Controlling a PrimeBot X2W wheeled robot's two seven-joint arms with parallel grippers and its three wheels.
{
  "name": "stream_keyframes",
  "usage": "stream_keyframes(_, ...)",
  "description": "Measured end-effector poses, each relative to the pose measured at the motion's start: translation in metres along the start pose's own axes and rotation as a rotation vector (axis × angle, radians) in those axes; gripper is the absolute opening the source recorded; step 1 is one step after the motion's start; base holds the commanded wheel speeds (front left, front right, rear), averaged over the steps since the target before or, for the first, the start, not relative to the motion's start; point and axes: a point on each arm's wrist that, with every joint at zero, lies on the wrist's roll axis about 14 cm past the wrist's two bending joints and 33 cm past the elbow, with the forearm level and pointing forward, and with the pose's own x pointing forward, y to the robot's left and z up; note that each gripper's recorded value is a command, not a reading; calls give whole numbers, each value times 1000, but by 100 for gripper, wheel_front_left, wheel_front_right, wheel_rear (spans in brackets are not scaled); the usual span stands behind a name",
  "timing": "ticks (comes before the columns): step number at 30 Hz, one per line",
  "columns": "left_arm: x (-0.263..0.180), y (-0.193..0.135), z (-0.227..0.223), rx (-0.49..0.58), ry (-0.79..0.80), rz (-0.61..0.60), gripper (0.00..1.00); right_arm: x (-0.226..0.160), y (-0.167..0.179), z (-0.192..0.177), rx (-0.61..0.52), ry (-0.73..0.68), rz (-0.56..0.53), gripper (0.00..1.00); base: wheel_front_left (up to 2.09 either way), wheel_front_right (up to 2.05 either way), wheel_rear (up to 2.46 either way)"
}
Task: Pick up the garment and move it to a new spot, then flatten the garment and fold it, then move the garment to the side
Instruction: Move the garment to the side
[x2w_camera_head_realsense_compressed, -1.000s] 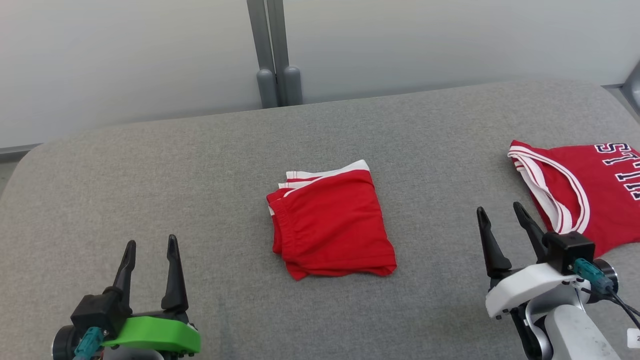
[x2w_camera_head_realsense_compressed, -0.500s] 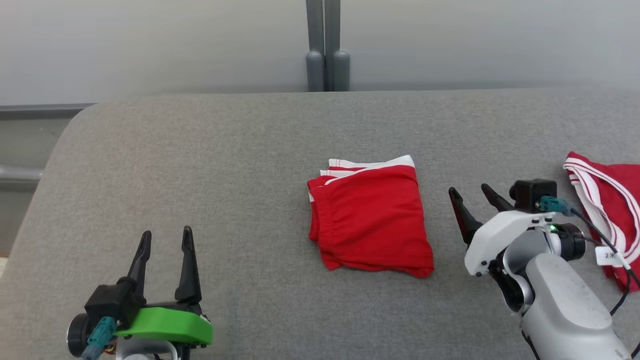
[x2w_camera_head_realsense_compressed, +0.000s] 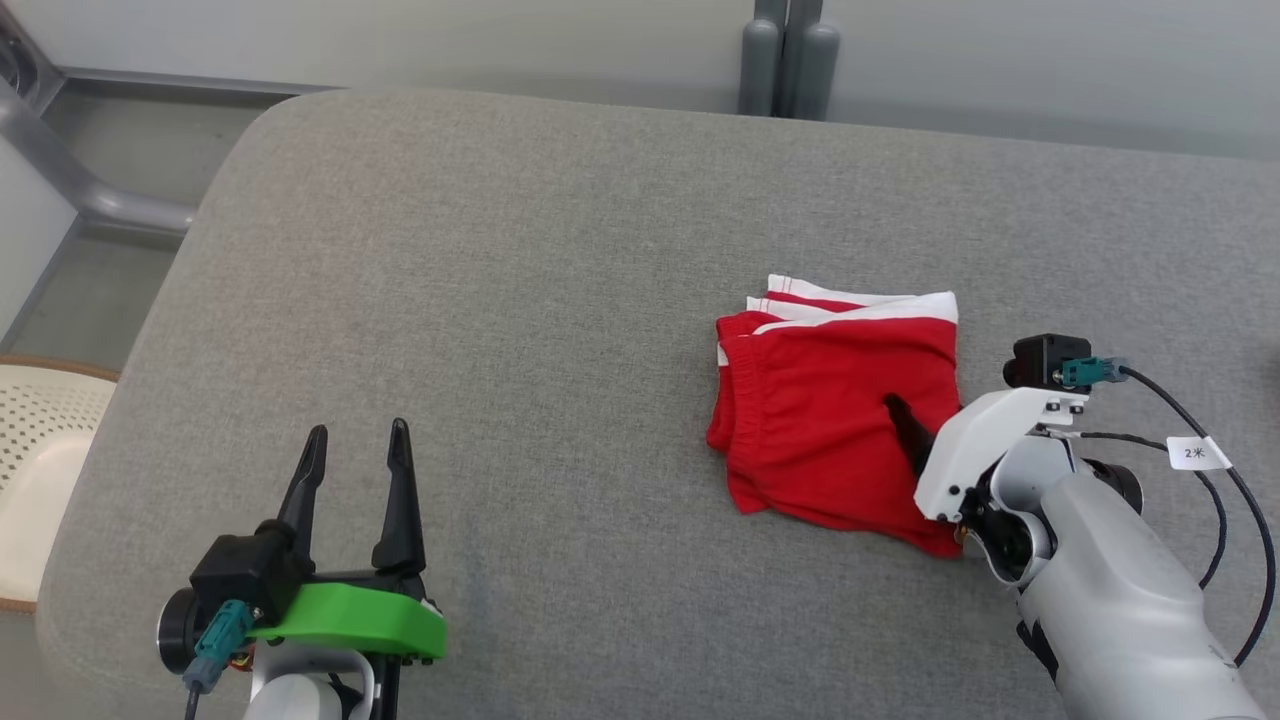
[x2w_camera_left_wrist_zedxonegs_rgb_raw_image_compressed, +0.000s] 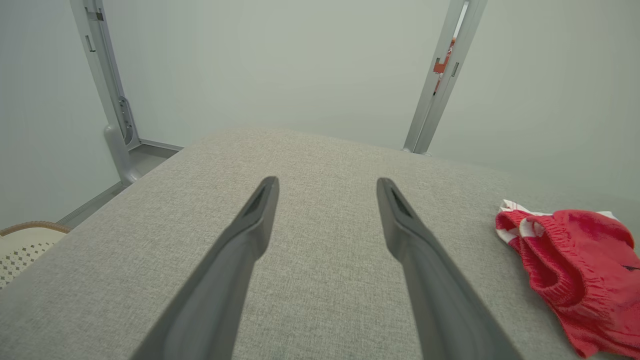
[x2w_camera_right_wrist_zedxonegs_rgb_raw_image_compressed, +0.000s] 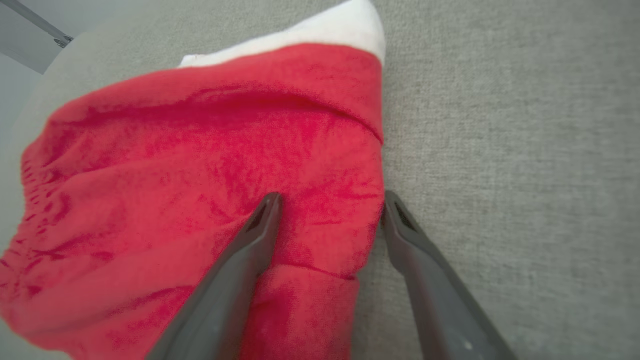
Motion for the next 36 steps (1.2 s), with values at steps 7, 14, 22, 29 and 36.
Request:
stream_keyframes(7, -3, 14, -6, 10, 22, 46, 100, 16, 6, -8, 51, 32, 30, 6, 0, 0, 0)
stream_keyframes(14, 1, 3, -4, 10, 15, 7, 100, 8, 8, 3, 60, -41, 36, 0, 0, 0, 0)
stream_keyframes(22, 10, -36, -1, 14, -3, -131, 100, -23, -11, 27, 44, -175, 2, 0, 0, 0, 0)
stream_keyframes(29, 14, -100, -12, 3, 25, -338, 100, -68, -46, 24, 40, -235, -75, 0, 0, 0, 0)
stream_keyframes(36, 19, -164, -15, -12, 32, -520, 100, -117, -81, 30, 33, -314, -167, 0, 0, 0, 0)
